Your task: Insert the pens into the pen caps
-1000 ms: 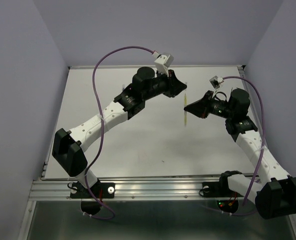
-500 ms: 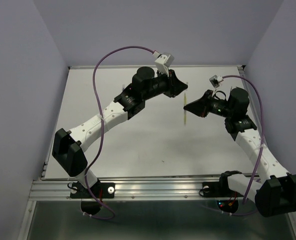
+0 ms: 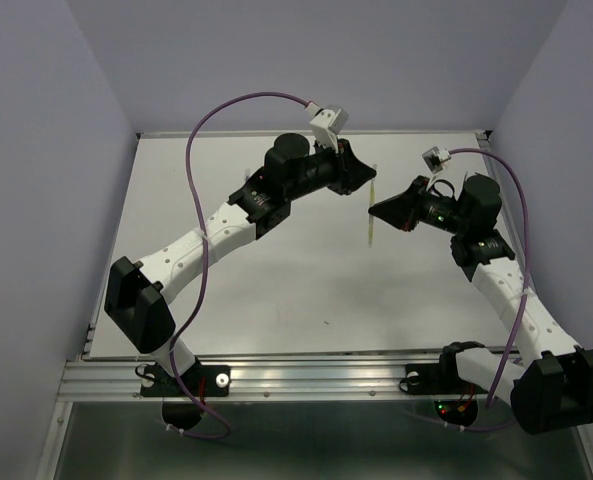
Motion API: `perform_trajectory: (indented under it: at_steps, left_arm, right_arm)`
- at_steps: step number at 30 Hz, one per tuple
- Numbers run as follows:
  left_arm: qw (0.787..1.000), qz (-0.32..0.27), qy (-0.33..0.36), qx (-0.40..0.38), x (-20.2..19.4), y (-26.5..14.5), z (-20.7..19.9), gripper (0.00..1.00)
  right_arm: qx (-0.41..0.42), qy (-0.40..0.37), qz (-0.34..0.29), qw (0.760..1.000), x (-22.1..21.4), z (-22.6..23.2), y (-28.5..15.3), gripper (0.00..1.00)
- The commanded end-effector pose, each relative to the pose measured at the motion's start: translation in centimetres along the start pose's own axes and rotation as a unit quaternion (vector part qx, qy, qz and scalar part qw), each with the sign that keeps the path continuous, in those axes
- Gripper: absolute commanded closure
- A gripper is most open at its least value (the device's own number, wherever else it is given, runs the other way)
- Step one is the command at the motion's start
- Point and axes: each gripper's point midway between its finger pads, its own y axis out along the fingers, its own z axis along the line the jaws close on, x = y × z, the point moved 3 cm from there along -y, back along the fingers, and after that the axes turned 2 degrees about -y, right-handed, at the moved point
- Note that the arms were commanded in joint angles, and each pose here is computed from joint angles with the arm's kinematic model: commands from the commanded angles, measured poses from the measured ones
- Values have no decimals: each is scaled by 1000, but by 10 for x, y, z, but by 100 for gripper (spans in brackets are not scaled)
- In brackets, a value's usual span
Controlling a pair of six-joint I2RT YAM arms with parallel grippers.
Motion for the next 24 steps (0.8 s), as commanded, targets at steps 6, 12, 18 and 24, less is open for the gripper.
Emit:
perform_trajectory:
  at_steps: [6, 12, 18, 24]
  left_arm:
    - [999, -28, -3, -21, 16, -3, -5, 100]
    - [999, -23, -17, -23, 15, 0, 1, 100]
    - [999, -19, -22, -27, 15, 3, 3, 100]
    - [999, -15, -23, -39, 15, 0, 4, 100]
  right_arm:
    - [39, -46, -32, 998, 27, 24, -1, 97]
    - [47, -42, -27, 998, 26, 25, -1, 97]
    - [47, -42, -26, 998, 26, 24, 0, 97]
    - [29, -41, -35, 998, 29, 17, 2, 97]
